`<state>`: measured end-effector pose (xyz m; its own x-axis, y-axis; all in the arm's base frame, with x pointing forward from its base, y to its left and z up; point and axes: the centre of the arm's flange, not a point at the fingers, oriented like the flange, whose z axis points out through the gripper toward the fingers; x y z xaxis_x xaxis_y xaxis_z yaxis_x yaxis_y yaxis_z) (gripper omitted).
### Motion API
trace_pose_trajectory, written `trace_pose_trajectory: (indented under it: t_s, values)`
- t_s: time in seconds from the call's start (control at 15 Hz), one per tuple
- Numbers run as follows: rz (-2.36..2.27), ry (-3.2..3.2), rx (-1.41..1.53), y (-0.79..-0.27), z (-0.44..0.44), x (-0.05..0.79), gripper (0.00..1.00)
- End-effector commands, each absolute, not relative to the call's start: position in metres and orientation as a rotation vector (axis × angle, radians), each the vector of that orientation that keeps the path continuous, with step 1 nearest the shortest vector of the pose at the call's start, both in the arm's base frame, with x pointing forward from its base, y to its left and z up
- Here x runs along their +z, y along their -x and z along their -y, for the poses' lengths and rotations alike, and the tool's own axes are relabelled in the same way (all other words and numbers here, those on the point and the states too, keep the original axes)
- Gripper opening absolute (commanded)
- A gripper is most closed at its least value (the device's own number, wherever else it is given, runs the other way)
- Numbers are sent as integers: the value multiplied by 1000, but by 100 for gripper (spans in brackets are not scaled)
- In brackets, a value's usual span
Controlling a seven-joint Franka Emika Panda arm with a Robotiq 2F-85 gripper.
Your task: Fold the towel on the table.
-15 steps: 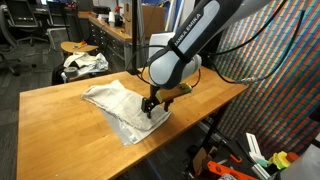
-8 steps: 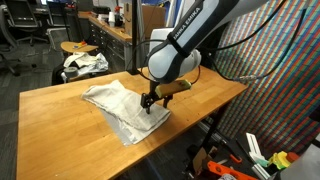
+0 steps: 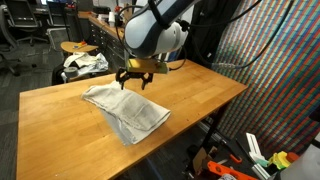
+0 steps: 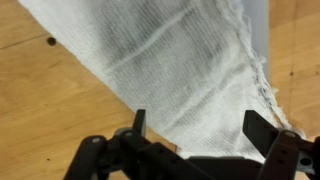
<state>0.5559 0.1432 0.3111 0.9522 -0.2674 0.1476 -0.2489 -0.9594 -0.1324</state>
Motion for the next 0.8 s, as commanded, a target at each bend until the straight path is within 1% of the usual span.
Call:
trace_pose_trajectory:
  t_s: [0.0, 0.33, 0.6, 0.73]
  values:
    - [-625, 2916, -399, -610, -187, 333, 100]
    - [-911, 2972, -465, -675, -225, 336, 100]
    - [-1196, 3080, -387, -715, -236, 326, 100]
    - [-1322, 3113, -261, -724, -239, 327, 100]
